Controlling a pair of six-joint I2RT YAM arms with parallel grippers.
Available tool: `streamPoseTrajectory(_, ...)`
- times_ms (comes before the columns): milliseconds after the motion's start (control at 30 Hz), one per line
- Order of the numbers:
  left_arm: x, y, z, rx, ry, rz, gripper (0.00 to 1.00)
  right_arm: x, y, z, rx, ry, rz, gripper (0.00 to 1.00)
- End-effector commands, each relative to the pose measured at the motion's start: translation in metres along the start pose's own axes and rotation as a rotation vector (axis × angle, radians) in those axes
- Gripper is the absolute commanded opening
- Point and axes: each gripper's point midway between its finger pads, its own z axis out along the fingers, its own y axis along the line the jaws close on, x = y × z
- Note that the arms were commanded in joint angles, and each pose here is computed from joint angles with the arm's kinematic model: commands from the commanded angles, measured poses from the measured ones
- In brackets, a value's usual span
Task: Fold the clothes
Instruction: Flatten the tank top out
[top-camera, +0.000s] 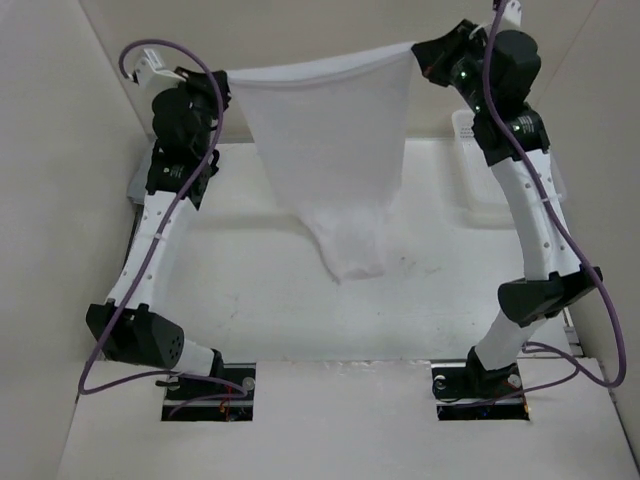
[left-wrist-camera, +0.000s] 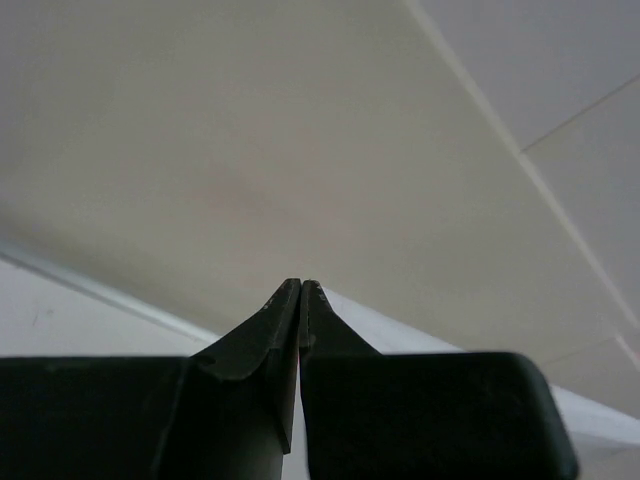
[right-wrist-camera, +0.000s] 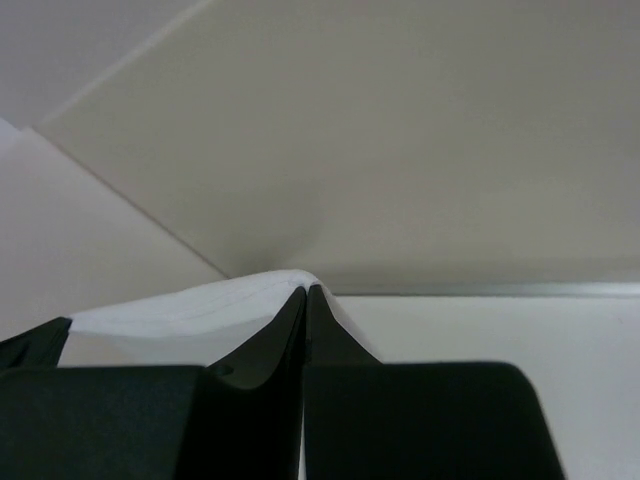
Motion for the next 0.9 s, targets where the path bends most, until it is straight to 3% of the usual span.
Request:
streamPoseTrajectory(0,-0.091,-0.089,-0.028,0.253,-0.149,-0.058,0.00,-0.097,0.074,-0.048,-0.196,-0.201,-0.019,0.00)
streamPoseTrajectory(167,-0.112,-0.098,-0.036,0.277,-0.183,-0.048,0.01,-0.111,0.089,-0.062,-0.234,-0.222,-0.031,0.00)
streamPoseTrajectory(333,-0.088,-0.073,-0.051,0.234,-0.152,-0.042,0.01,-0.072,0.068,-0.075,-0.180,-0.139,-0.052,0.00)
streamPoseTrajectory(533,-0.008,-0.004,-0.091,0.141,-0.034,-0.067,0.01,0.053,0.017,-0.126,-0.092,0.000,-0.024,0.00)
streamPoseTrajectory(700,0.078,0.085,-0.165,0.020,0.092,-0.032,0.01,0.181,-0.023,-0.198,-0.039,0.165,0.067,0.00)
streamPoseTrajectory(867,0.148,0.177,-0.244,-0.166,0.304,0.030,0.01,0.298,-0.042,-0.271,-0.027,0.423,0.189,0.00)
